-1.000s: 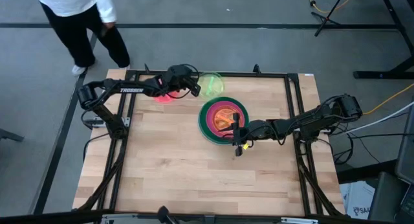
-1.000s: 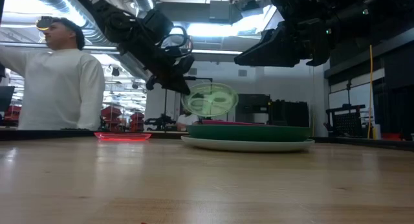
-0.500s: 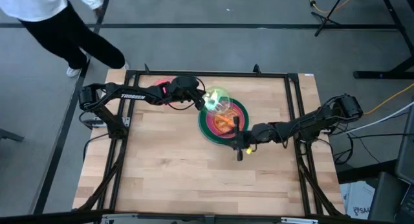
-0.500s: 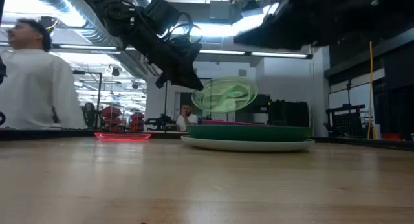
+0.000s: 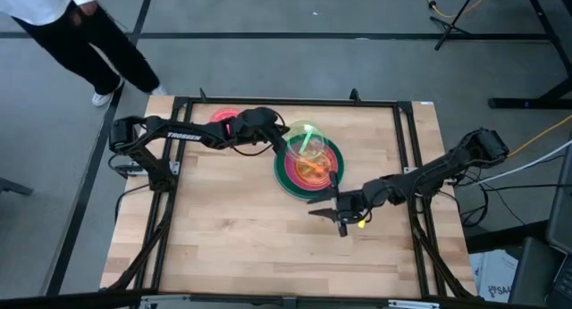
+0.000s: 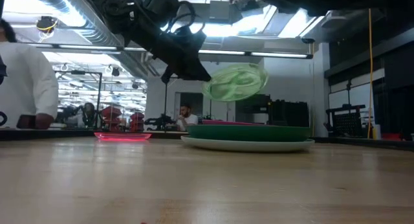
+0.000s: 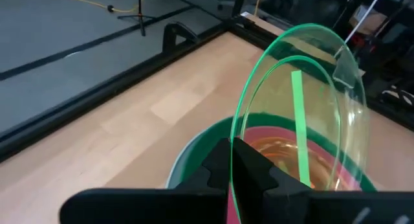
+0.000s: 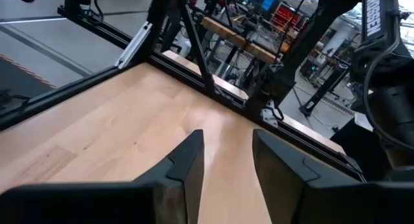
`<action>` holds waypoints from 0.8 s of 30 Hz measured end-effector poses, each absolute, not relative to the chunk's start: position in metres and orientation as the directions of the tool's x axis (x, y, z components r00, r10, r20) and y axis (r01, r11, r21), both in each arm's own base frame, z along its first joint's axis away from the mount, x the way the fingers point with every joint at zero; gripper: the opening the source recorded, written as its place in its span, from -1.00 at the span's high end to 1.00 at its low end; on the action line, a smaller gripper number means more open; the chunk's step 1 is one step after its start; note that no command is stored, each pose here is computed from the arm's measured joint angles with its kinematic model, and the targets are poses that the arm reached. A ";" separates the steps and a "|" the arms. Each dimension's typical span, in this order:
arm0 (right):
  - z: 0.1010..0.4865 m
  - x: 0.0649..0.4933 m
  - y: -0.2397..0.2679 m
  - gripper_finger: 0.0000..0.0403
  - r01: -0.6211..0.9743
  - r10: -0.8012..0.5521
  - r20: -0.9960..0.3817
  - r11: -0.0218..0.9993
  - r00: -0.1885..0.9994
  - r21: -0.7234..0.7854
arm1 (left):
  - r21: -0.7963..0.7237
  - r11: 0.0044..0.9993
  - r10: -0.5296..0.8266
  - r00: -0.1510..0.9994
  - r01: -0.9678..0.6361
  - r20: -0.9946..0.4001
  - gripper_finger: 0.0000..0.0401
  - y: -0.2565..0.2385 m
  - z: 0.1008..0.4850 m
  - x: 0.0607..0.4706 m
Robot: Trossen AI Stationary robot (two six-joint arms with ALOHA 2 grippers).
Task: Stack plastic plates
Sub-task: Stack the light green plate on the orange plate
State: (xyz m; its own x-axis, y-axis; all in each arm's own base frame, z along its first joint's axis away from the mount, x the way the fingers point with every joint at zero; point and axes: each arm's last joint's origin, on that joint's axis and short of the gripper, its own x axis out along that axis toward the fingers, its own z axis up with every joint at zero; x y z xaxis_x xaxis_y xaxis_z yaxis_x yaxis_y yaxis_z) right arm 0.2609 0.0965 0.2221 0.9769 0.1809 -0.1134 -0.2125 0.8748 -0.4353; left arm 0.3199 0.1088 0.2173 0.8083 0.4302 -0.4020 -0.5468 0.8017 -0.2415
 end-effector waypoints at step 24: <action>0.221 0.261 0.096 0.36 -0.208 0.170 -0.123 0.875 0.978 -0.437 | -0.261 0.817 0.320 0.781 -0.514 -0.536 0.98 0.111 0.211 0.360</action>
State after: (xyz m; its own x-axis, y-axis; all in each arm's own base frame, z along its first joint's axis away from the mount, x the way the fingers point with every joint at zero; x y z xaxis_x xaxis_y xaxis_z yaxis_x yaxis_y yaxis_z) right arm 0.2609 0.0959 0.2211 0.9776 0.1702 -0.1235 -0.2076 0.8754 -0.4365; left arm 0.3597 0.1108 0.2113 0.7810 0.3203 -0.5361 -0.5143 0.8168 -0.2613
